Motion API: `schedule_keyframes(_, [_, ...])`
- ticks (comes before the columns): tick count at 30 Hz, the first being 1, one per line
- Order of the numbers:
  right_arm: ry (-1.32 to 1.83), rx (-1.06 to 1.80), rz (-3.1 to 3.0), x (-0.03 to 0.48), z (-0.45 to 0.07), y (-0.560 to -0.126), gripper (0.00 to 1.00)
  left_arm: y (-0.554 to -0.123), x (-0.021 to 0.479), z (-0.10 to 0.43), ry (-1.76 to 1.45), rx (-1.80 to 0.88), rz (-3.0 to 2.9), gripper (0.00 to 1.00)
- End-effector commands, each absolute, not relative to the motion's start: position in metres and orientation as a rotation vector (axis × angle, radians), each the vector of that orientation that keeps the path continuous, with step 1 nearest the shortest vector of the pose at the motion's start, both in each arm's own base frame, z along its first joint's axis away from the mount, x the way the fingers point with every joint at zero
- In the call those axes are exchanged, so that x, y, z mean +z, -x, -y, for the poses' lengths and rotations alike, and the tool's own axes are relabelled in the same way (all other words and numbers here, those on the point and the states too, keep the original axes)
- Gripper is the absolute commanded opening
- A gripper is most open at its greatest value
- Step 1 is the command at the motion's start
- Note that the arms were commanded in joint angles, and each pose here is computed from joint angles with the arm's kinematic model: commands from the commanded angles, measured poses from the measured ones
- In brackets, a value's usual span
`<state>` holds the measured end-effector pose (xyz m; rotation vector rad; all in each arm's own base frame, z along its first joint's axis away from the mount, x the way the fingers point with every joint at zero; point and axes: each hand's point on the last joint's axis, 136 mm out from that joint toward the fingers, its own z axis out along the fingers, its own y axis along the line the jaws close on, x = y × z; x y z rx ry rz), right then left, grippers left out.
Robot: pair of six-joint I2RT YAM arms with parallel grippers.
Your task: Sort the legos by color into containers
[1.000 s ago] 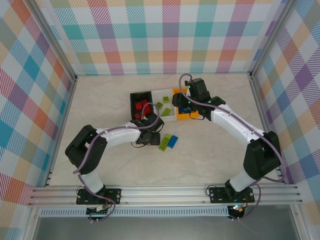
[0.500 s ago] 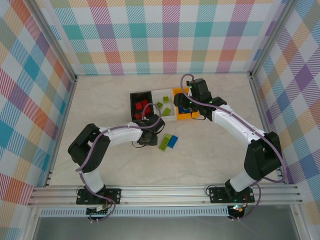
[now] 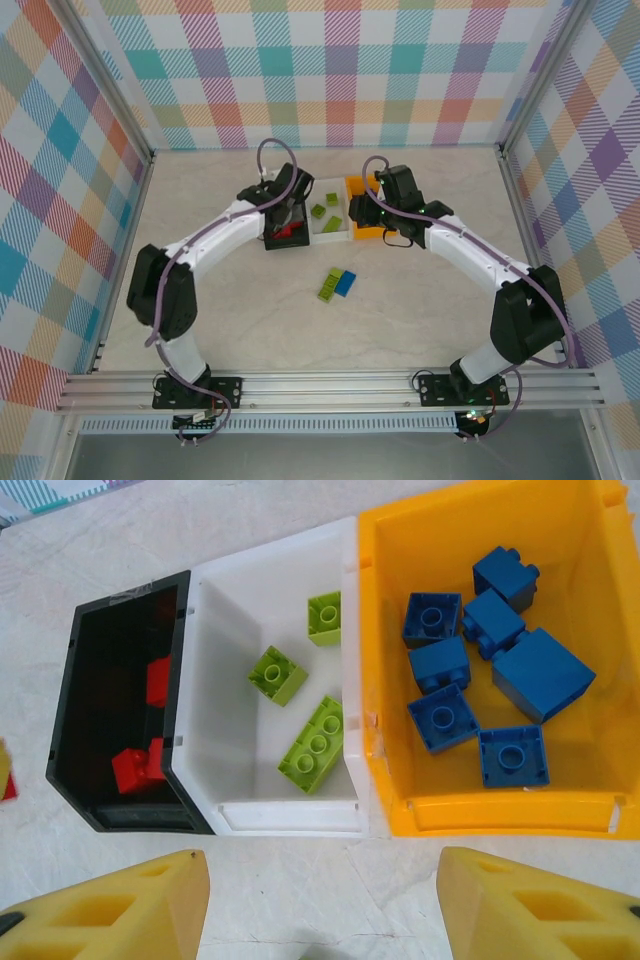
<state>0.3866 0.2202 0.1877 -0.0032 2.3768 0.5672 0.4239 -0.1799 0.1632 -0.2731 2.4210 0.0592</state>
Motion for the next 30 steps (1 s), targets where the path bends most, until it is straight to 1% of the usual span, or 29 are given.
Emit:
schedule_keyframes(1, [-0.003, 0.623, -2.328, 0.205, -0.221, -0.383, 0.62, -0.440, 0.151, 0.169, 0.277, 0.214, -2.428, 0.38])
schedule_keyframes(4, [0.003, 0.627, -2.340, 0.202, -0.217, -0.374, 0.62, -0.453, 0.137, 0.167, 0.278, 0.292, -2.448, 0.38])
schedule_keyframes(10, [0.019, 0.672, -2.367, 0.191, -0.215, -0.347, 0.63, -0.462, 0.112, 0.167, 0.286, 0.333, -2.497, 0.39])
schedule_keyframes(12, [0.051, 0.699, -2.397, 0.185, -0.219, -0.335, 0.64, -0.462, 0.111, 0.170, 0.286, 0.313, -2.505, 0.45])
schedule_keyframes(14, [0.093, 0.724, -2.430, 0.178, -0.225, -0.321, 0.66, -0.461, 0.114, 0.172, 0.291, 0.288, -2.504, 0.56])
schedule_keyframes(16, [0.132, 0.735, -2.464, 0.170, -0.230, -0.309, 0.67, -0.458, 0.122, 0.173, 0.300, 0.256, -2.496, 0.65])
schedule_keyframes(19, [0.200, 0.732, -2.501, 0.160, -0.239, -0.291, 0.67, -0.449, 0.141, 0.176, 0.315, 0.179, -2.472, 0.75])
schedule_keyframes(23, [0.279, 0.699, -2.574, 0.139, -0.249, -0.266, 0.68, -0.419, 0.177, 0.193, 0.303, 0.008, -2.414, 0.91])
schedule_keyframes(25, [0.299, 0.654, -2.622, 0.123, -0.250, -0.257, 0.68, -0.399, 0.189, 0.200, 0.295, -0.081, -2.393, 0.98])
schedule_keyframes(30, [0.407, 0.469, -2.718, 0.082, -0.248, -0.233, 0.65, -0.342, 0.194, 0.207, 0.232, -0.188, -2.388, 1.00])
